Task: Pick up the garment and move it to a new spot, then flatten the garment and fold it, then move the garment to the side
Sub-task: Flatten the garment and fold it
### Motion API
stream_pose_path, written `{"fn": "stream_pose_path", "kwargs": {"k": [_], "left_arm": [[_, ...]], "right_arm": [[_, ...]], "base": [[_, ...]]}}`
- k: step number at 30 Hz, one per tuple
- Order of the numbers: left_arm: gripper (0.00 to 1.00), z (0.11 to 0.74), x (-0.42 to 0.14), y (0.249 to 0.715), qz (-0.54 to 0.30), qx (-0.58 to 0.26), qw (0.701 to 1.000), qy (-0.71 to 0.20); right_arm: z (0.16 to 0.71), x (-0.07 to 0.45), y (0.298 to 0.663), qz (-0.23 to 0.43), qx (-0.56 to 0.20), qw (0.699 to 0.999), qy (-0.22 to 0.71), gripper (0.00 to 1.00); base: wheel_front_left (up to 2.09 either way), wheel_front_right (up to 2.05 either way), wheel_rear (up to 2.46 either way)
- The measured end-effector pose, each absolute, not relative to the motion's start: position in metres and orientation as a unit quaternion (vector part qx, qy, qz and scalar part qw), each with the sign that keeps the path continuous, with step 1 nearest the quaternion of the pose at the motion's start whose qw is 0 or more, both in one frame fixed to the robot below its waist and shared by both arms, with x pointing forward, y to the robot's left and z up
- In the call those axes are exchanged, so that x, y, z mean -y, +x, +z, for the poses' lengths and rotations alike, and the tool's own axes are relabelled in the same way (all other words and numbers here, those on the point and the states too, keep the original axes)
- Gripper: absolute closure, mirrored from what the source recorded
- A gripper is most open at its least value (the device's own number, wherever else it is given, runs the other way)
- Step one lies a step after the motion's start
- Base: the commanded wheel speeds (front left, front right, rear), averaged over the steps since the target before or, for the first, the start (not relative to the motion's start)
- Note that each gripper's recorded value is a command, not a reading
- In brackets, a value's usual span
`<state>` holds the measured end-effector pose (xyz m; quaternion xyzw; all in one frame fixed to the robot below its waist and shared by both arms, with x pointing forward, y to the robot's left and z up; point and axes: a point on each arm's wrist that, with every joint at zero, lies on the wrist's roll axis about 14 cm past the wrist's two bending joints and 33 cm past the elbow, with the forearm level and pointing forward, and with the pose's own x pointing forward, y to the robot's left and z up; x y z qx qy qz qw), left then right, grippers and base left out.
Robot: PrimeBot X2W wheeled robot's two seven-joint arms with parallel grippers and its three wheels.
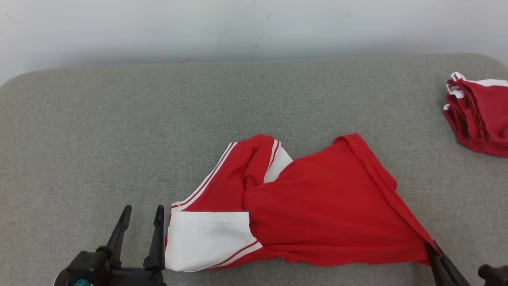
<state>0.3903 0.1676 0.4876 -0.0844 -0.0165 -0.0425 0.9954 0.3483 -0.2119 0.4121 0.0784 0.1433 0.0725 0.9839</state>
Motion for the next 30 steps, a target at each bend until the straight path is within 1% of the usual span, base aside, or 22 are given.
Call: {"fn": "stream_pose_path", "kwargs": {"k": [4, 8, 13, 17, 18, 19, 21, 24, 25, 26, 27, 28, 30], "left_arm": [[0.0, 0.486, -0.166, 0.391, -0.043, 0.014, 0.995, -0.087], [0.0, 0.486, -0.165, 0.391, -0.043, 0.015, 0.995, -0.093], [0.0, 0.488, -0.166, 0.387, -0.039, 0.017, 0.995, -0.092], [0.0, 0.489, -0.171, 0.383, -0.032, 0.018, 0.995, -0.091], [0.0, 0.489, -0.171, 0.383, -0.032, 0.018, 0.995, -0.091], [0.0, 0.49, -0.175, 0.381, -0.027, 0.018, 0.995, -0.09], [0.0, 0.49, -0.178, 0.378, -0.022, 0.018, 0.996, -0.089], [0.0, 0.489, -0.182, 0.375, -0.016, 0.018, 0.996, -0.089], [0.0, 0.489, -0.184, 0.374, -0.013, 0.017, 0.996, -0.088], [0.0, 0.489, -0.186, 0.372, -0.009, 0.017, 0.996, -0.088], [0.0, 0.489, -0.188, 0.37, -0.007, 0.017, 0.996, -0.088], [0.0, 0.489, -0.191, 0.369, -0.003, 0.017, 0.996, -0.088], [0.0, 0.491, -0.194, 0.366, 0.002, 0.02, 0.996, -0.087]], "right_arm": [[0.41, 0.213, 0.338, 0.07, -0.158, 0.981, 0.09, 1.0], [0.416, 0.207, 0.344, 0.078, -0.151, 0.981, 0.093, 1.0], [0.43, 0.196, 0.365, 0.104, -0.133, 0.983, 0.079, 1.0], [0.43, 0.197, 0.383, 0.115, -0.134, 0.983, 0.057, 1.0], [0.43, 0.197, 0.383, 0.115, -0.134, 0.983, 0.057, 1.0], [0.428, 0.199, 0.392, 0.114, -0.137, 0.983, 0.048, 1.0], [0.423, 0.204, 0.4, 0.108, -0.147, 0.982, 0.044, 1.0], [0.414, 0.208, 0.403, 0.1, -0.165, 0.98, 0.047, 1.0], [0.409, 0.209, 0.404, 0.098, -0.175, 0.979, 0.045, 0.93], [0.404, 0.21, 0.403, 0.098, -0.184, 0.977, 0.042, 0.74], [0.401, 0.209, 0.403, 0.099, -0.189, 0.976, 0.041, 0.18], [0.4, 0.209, 0.404, 0.098, -0.188, 0.976, 0.043, 0.0], [0.404, 0.206, 0.406, 0.099, -0.176, 0.978, 0.051, 0.0]], "base": [[0.0, 0.0, 0.0], [0.0, 0.0, 0.0], [0.0, 0.0, 0.0], [0.0, 0.0, 0.0], [0.0, 0.0, 0.0], [0.0, 0.0, 0.0], [0.0, 0.0, 0.0], [0.0, 0.0, 0.0], [0.0, 0.0, 0.0], [0.0, 0.0, 0.0], [0.0, 0.0, 0.0], [0.0, 0.0, 0.0], [0.0, 0.0, 0.0]]}}
